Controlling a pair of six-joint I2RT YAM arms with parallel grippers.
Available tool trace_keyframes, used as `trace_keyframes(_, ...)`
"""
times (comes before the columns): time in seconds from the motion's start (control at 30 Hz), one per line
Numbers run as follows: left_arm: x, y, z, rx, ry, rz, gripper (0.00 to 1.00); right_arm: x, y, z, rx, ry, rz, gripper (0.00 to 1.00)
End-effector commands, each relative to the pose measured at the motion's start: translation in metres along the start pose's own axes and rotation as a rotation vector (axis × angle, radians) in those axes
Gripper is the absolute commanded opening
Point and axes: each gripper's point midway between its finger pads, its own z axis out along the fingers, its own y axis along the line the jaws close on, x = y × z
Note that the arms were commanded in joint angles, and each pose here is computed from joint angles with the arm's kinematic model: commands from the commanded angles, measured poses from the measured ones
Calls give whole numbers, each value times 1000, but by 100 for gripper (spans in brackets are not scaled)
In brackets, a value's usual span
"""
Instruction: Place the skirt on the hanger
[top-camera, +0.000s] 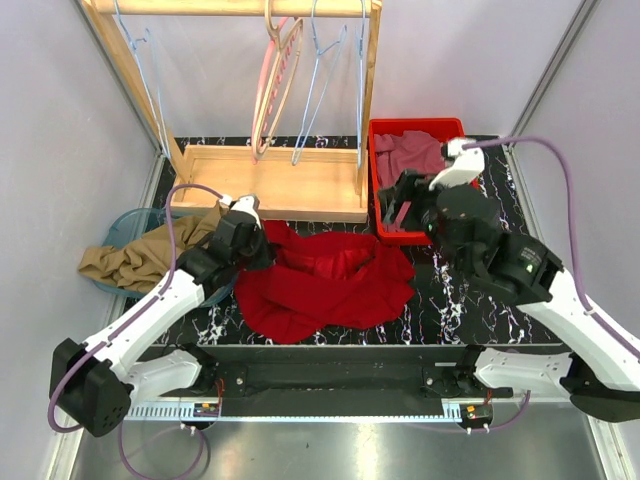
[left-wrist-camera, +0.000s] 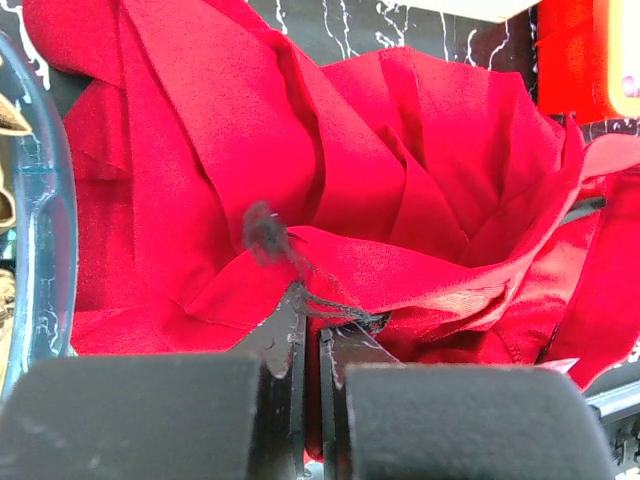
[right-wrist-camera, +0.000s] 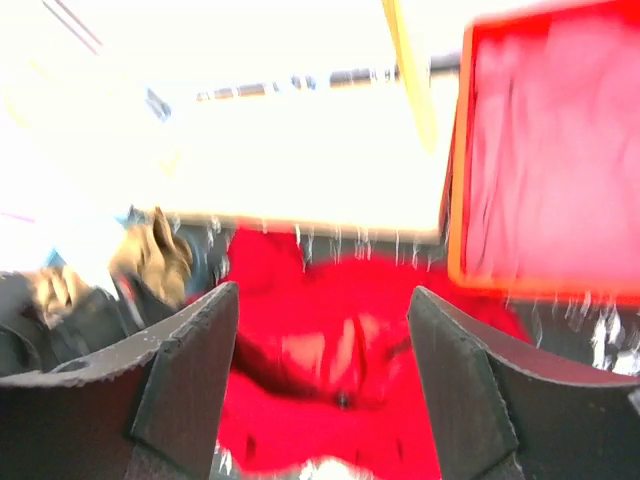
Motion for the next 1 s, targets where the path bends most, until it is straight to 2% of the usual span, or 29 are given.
trace_keyframes(0.0, -25, -17, -4, 30, -78, 33, 0, -59, 16, 15, 22, -164, -197, 76)
trace_keyframes(0.07, -24, -19, -5, 31, -77, 45, 0, -82, 27, 18, -4, -208, -193, 74)
trace_keyframes(0.33, -14, -23, -4, 44, -48, 73, 0, -131, 36, 93, -31, -236, -217, 66)
trace_keyframes(0.43, -9, -24, -4, 45, -40, 85, 0, -138, 35, 126, -31, -229, -241, 63)
trace_keyframes(0.67, -7, -23, -2, 35, -36, 89, 0, -135, 35, 194, -46, -199, -264, 62)
trace_keyframes(0.73, -8, -23, -2, 33, -39, 92, 0, -143, 41, 198, -60, -214, -259, 62)
trace_keyframes(0.8, -10, -23, -2, 30, -43, 91, 0, -131, 39, 217, -47, -175, -269, 61)
trace_keyframes(0.83, -9, -23, -2, 29, -42, 90, 0, -143, 44, 214, -51, -201, -258, 60)
trace_keyframes(0.97, -7, -22, -1, 27, -36, 91, 0, -126, 36, 240, 2, -147, -258, 39)
